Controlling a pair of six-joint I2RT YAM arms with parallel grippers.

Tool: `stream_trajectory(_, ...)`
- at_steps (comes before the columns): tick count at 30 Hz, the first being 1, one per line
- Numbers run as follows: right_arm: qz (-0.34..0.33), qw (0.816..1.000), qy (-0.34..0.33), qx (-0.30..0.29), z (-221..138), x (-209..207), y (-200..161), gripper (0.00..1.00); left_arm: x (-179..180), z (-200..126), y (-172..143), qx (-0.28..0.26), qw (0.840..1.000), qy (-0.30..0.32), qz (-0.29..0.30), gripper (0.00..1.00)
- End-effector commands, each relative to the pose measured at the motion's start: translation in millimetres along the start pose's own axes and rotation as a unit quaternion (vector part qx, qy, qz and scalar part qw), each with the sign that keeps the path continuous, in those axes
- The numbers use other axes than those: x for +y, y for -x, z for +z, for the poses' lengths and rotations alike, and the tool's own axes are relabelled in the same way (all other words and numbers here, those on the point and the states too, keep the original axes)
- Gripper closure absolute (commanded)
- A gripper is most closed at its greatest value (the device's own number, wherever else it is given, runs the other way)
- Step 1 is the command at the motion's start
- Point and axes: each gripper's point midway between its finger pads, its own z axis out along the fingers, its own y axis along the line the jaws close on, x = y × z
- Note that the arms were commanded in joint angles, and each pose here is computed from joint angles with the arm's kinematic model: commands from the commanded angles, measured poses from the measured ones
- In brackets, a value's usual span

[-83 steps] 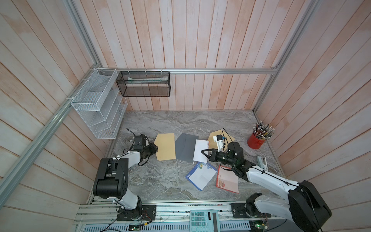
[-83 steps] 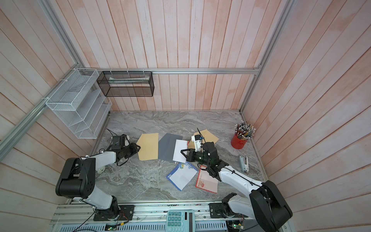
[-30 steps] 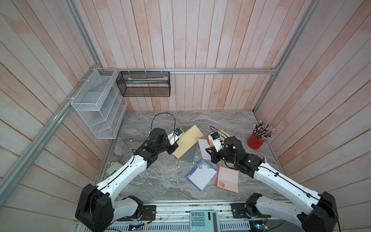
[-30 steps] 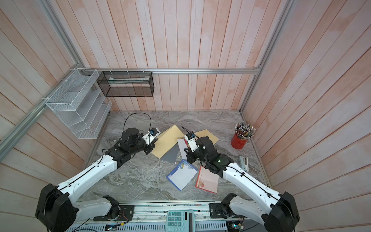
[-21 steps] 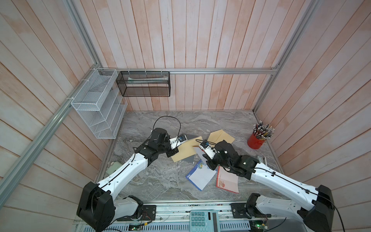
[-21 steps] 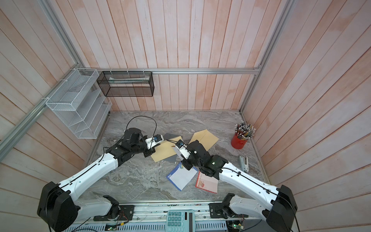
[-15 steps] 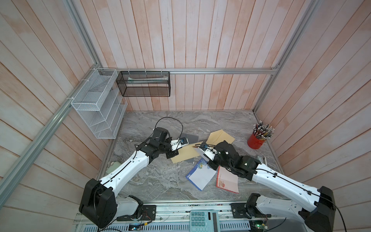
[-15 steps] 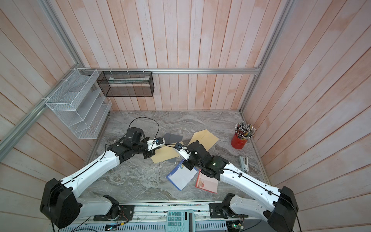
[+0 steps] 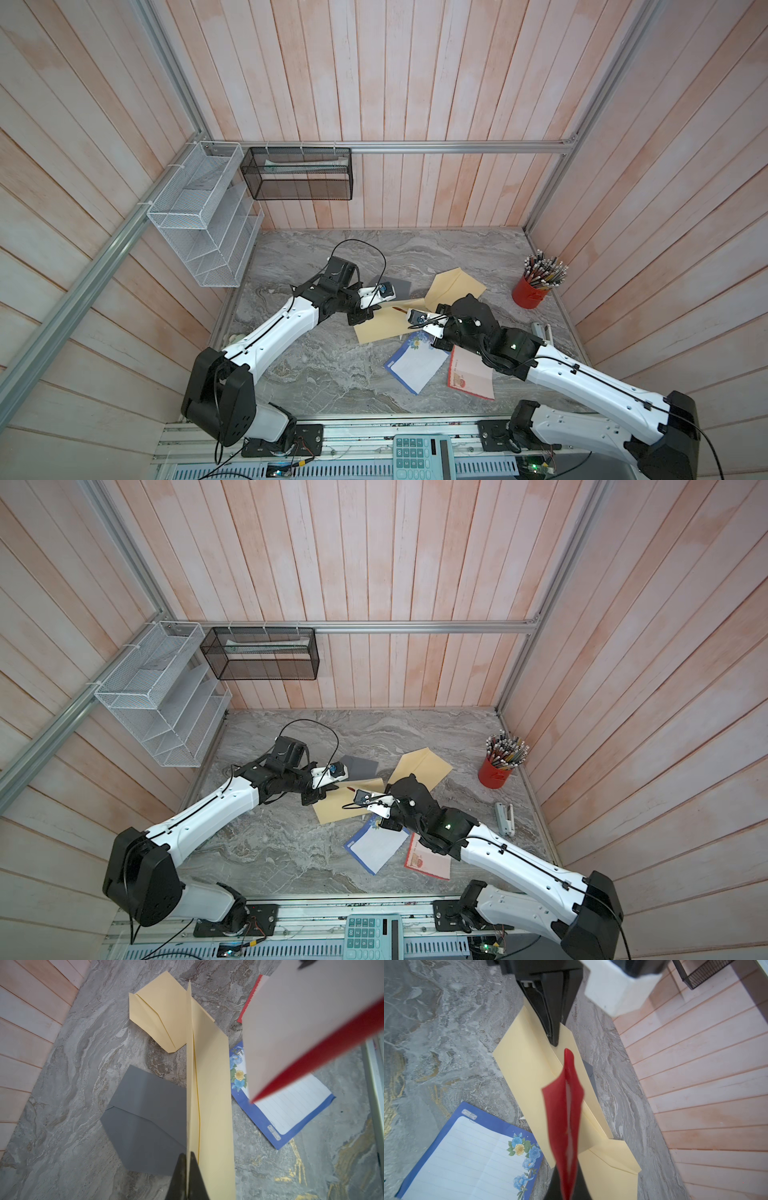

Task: Fold the letter paper in half and place it into the envelope
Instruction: Place the letter paper in the envelope.

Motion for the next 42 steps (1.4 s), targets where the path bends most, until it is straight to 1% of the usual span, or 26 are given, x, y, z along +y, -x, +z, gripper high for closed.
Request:
stream_trajectory(1, -0.047, 0.997, 0.043, -0.044, -5, 15, 16, 1.00, -15, 1, 3, -0.014, 0.999, -0.036, 0.011, 1.00)
stream_trajectory(6, -0.076, 0.993, 0.075, -0.057, 0, 25, 26, 1.00, -25, -1, -2, -0.003, 0.998, -0.055, 0.015, 1.00)
stream_trajectory(11, -0.105, 0.990, 0.073, -0.067, 6, 21, 41, 1.00, -40, -3, -8, -0.001, 0.996, -0.073, 0.053, 1.00)
stream_trajectory(15, -0.121, 0.987, 0.069, -0.075, 12, 20, 48, 1.00, -48, -8, -6, -0.015, 0.995, -0.072, 0.070, 1.00)
stream_trajectory(19, -0.136, 0.986, 0.068, -0.070, 20, 23, 50, 1.00, -53, -9, -7, -0.019, 0.994, -0.078, 0.076, 1.00)
stream_trajectory(25, -0.145, 0.987, 0.048, -0.052, 28, 23, 37, 1.00, -60, -11, -1, -0.040, 0.992, -0.088, 0.082, 1.00)
stream_trajectory(31, -0.146, 0.988, 0.011, -0.037, 26, 12, 28, 1.00, -60, -11, -1, -0.043, 0.992, -0.087, 0.080, 1.00)
stream_trajectory(38, -0.144, 0.989, 0.016, -0.027, 21, 17, 19, 1.00, -61, -12, 3, -0.052, 0.992, -0.085, 0.082, 1.00)
stream_trajectory(42, -0.143, 0.989, 0.030, -0.021, 21, 24, 13, 1.00, -60, -13, 5, -0.058, 0.991, -0.083, 0.085, 1.00)
